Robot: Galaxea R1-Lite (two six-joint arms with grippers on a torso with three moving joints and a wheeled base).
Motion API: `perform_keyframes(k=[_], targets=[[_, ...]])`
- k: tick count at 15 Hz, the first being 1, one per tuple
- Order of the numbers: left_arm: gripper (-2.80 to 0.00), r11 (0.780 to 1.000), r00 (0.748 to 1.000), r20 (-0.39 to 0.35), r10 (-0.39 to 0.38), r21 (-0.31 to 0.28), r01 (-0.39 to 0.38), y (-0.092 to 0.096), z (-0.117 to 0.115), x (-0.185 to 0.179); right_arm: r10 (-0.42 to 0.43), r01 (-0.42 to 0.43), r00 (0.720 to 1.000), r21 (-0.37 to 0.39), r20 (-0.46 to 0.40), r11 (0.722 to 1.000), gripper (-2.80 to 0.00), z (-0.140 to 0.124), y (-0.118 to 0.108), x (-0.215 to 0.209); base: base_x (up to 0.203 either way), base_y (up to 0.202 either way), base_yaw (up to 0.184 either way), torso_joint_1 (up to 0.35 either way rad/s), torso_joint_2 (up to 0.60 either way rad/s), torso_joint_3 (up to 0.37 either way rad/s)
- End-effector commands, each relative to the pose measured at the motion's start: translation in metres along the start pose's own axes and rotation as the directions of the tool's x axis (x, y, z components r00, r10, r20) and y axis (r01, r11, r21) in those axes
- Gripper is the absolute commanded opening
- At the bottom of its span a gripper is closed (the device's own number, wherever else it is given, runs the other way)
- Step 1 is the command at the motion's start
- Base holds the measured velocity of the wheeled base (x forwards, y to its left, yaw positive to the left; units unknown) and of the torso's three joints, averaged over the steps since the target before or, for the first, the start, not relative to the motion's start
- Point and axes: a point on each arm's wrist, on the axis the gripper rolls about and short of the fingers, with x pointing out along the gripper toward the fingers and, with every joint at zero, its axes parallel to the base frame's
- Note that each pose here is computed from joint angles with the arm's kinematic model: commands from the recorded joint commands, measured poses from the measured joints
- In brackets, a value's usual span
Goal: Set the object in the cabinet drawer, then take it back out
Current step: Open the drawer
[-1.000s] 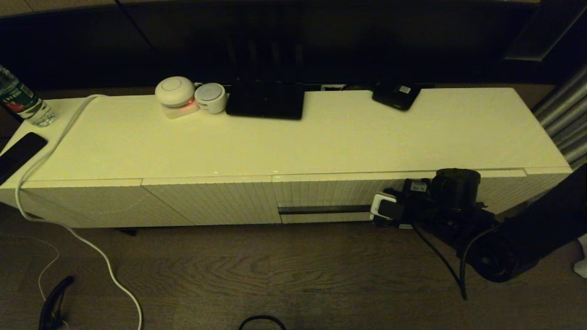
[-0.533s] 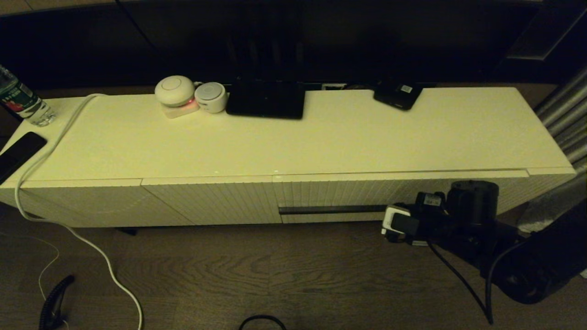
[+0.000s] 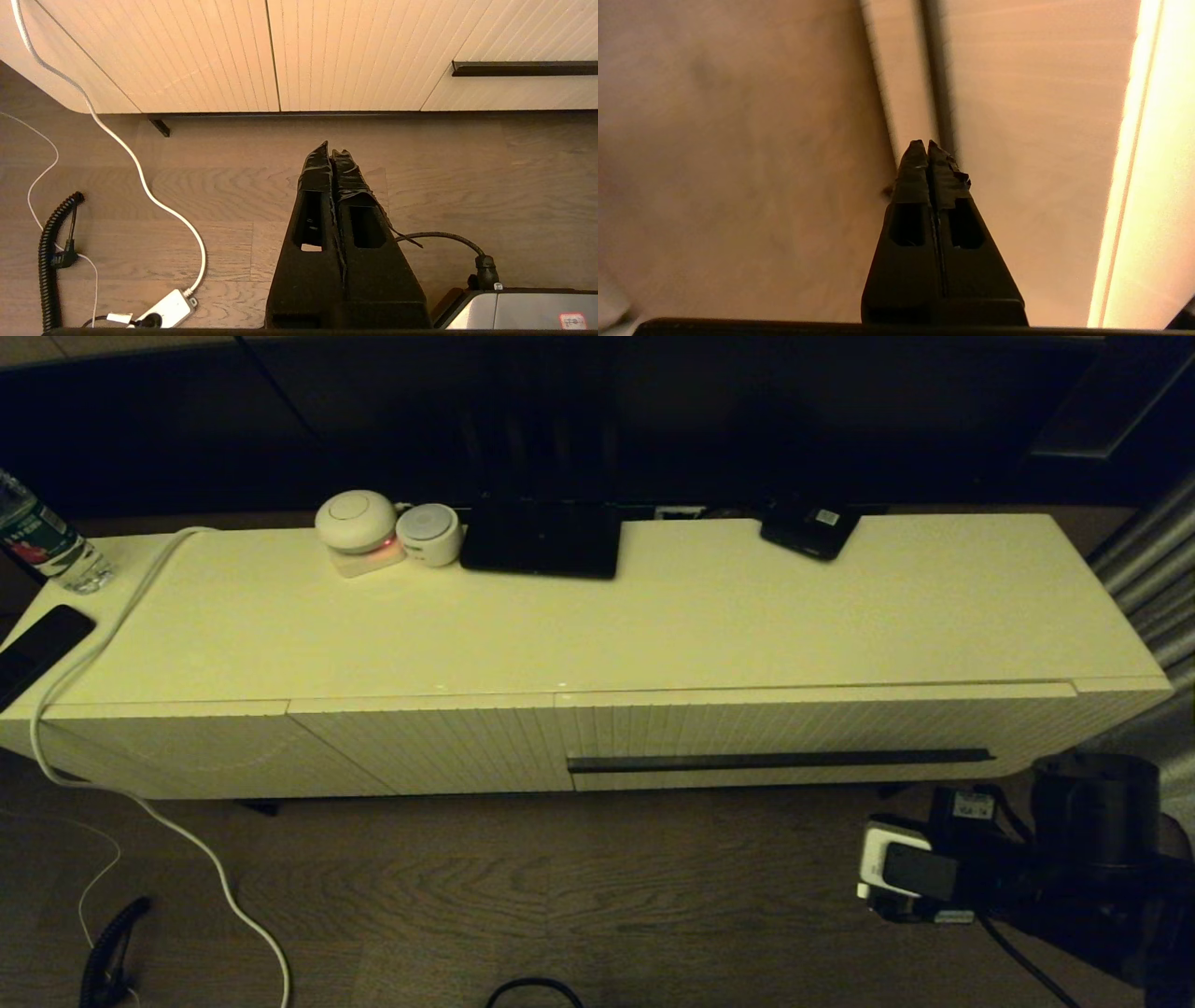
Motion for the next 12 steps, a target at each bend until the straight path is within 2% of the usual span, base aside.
perform_keyframes(k=[1, 3, 6, 9, 12], targets=[[-2.80, 1.000, 1.000, 0.001, 0.000, 0.000, 0.000, 0.000, 0.000, 0.000, -0.016, 0.015, 1.000, 0.005, 0.008, 1.000, -2.80, -0.003, -0.006, -0.032, 0.000, 0.000, 0.000, 0.000, 0.00, 0.000], [-2.80, 1.000, 1.000, 0.000, 0.000, 0.000, 0.000, 0.000, 0.000, 0.000, 0.062, -0.062, 0.998, 0.004, -0.008, 0.998, -2.80, -0.003, -0.004, -0.037, 0.000, 0.000, 0.000, 0.000, 0.00, 0.000], [-2.80, 1.000, 1.000, -0.001, 0.000, 0.000, 0.000, 0.000, 0.000, 0.000, 0.189, -0.189, 0.981, -0.013, 0.044, 0.982, -2.80, 0.004, -0.003, -0.032, 0.000, 0.000, 0.000, 0.000, 0.00, 0.000], [-2.80, 1.000, 1.000, -0.001, 0.000, 0.000, 0.000, 0.000, 0.000, 0.000, 0.308, -0.303, 0.938, -0.056, 0.159, 0.951, -2.80, 0.016, 0.002, -0.017, 0.000, 0.000, 0.000, 0.000, 0.00, 0.000], [-2.80, 1.000, 1.000, 0.001, 0.000, 0.000, 0.000, 0.000, 0.000, 0.000, 0.412, -0.408, 0.898, -0.060, 0.153, 0.911, -2.80, 0.020, 0.003, -0.001, 0.000, 0.000, 0.000, 0.000, 0.00, 0.000]])
